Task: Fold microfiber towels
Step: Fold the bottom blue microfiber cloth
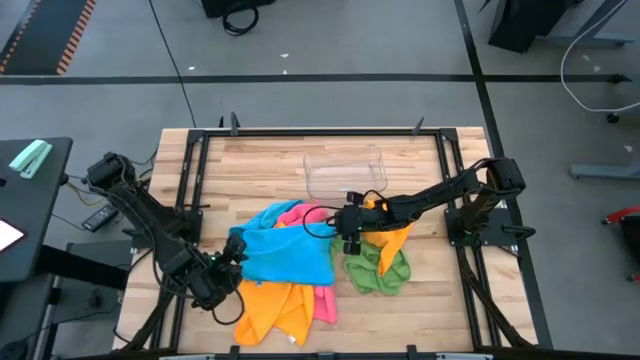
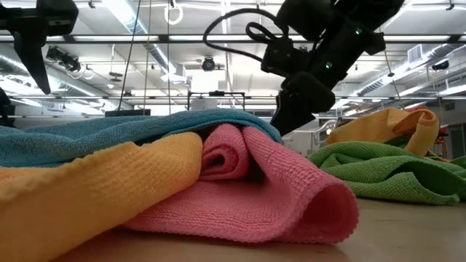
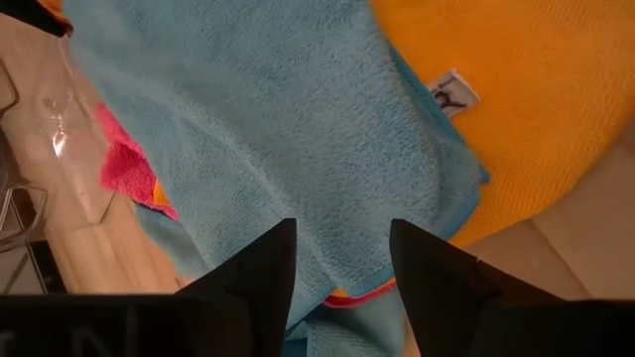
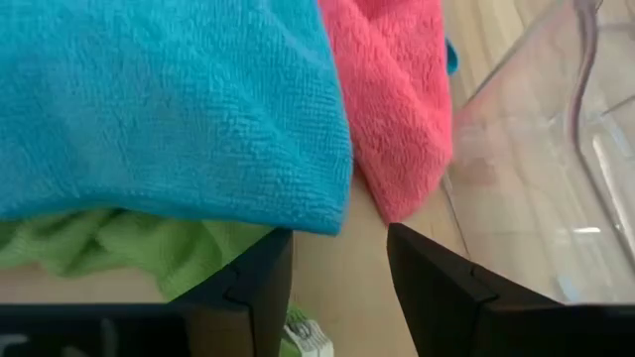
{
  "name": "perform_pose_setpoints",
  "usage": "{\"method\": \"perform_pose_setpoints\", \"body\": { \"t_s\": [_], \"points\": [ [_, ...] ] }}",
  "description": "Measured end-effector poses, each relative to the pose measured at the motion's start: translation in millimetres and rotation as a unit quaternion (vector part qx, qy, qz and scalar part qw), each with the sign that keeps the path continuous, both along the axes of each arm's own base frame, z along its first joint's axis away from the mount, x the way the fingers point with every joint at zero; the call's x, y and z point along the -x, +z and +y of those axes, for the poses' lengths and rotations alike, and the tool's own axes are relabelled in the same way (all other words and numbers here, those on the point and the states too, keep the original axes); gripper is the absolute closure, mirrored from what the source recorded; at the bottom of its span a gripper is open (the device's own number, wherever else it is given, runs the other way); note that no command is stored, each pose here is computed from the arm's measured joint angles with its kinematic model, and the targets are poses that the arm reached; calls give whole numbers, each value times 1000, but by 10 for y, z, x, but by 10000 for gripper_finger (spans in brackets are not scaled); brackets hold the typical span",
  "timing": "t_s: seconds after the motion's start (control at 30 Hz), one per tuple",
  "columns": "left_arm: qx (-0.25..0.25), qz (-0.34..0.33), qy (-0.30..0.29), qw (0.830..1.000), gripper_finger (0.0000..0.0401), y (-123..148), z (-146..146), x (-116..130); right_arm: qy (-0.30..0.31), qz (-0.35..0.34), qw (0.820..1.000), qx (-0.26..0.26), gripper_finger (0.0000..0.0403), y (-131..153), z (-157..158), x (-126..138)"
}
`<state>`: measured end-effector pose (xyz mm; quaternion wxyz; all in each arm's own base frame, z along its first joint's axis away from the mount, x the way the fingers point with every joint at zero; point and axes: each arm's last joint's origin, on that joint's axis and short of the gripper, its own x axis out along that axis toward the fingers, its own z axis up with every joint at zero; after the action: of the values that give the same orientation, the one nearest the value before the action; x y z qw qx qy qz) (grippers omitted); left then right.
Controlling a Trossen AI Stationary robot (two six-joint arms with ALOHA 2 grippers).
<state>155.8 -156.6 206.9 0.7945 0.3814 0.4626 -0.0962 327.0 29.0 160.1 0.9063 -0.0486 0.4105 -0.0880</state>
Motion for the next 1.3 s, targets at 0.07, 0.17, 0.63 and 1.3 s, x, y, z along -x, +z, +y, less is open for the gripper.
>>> {"method": "perform_pose_setpoints", "body": {
  "t_s": [0.07,0.17,0.63,1.3],
  "points": [
    [-3,1,-3,1000,225,0,1,-1,3,-9,1000,1,233,-16,-1,4],
    [-7,3,-10,1000,228,0,4,-4,15,-27,999,-9,237,-34,8,2],
    [5,-20,1,1000,238,21,64,-162,44,-29,999,7,389,-10,13,-2],
    [-14,7,94,995,228,-544,305,-569,18,46,998,-35,386,454,-14,-80]
  ]
}}
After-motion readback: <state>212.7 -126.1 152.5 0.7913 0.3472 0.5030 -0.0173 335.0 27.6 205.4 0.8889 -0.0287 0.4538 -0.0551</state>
